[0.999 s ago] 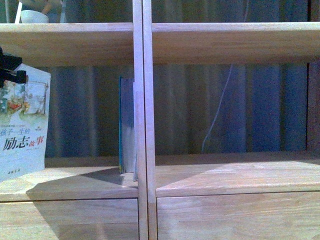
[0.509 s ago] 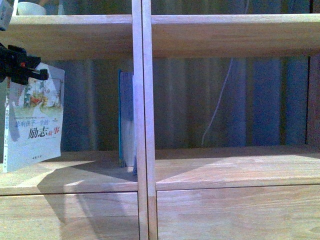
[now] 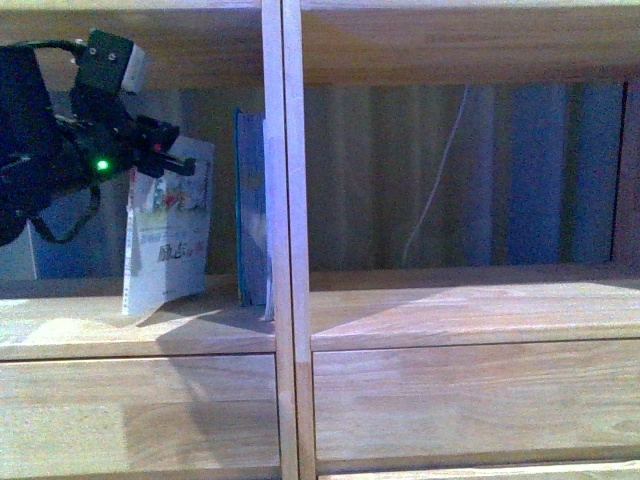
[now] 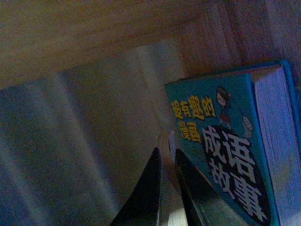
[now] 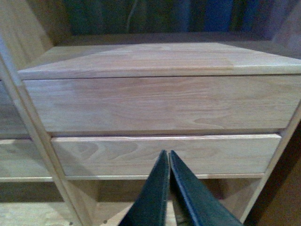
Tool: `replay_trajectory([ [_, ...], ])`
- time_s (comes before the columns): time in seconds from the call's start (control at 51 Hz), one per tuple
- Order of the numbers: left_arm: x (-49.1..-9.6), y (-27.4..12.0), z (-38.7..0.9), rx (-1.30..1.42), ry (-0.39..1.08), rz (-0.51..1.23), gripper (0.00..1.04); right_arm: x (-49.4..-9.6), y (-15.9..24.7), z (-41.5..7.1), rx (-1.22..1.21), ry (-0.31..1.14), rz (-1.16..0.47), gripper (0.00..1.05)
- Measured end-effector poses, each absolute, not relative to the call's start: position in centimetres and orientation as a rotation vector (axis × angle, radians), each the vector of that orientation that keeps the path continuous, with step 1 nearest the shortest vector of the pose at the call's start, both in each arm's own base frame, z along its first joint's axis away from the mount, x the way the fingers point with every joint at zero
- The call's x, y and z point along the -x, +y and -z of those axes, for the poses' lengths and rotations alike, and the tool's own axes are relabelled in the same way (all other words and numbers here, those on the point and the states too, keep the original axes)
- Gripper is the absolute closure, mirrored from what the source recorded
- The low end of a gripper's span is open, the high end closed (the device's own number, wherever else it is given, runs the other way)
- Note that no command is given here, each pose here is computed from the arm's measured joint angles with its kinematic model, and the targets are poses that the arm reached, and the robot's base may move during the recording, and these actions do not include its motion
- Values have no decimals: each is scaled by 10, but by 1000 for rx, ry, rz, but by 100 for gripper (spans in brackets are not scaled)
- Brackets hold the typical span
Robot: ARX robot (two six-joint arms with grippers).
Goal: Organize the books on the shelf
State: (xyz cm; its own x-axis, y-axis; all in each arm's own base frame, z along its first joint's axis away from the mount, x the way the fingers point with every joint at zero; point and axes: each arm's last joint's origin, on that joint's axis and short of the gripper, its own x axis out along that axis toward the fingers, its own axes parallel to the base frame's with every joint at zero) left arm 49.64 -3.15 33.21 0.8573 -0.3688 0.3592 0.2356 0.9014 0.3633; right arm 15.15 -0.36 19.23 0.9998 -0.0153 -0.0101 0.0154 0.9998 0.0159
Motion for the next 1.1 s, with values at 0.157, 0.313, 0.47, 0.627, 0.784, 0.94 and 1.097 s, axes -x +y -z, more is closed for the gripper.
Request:
replay_trajectory([
  [0.157, -517, -46, -322, -337, -429, 344, 98, -142, 0, -185, -9, 12, 0, 102],
  [0.313, -529, -57, -322, -338, -452, 353, 98, -135, 0, -181, -7, 8, 0, 102],
  [0.47, -535, -69, -318, -329, -459, 362, 98, -129, 0, -177, -7, 7, 0, 102],
  [0.627, -535, -79, -315, -326, -451, 358, 97, -125, 0, -173, -7, 7, 0, 102],
  [0.784, -534, -82, -310, -331, -450, 354, 75, -122, 0, -171, -6, -10, 2, 102],
  [0.94, -534, -81, -299, -331, -427, 340, 52, -118, 0, -171, -6, -15, 3, 102],
  [1.097, -533, -79, -292, -328, -409, 323, 30, -115, 0, -171, -6, -14, 3, 102],
])
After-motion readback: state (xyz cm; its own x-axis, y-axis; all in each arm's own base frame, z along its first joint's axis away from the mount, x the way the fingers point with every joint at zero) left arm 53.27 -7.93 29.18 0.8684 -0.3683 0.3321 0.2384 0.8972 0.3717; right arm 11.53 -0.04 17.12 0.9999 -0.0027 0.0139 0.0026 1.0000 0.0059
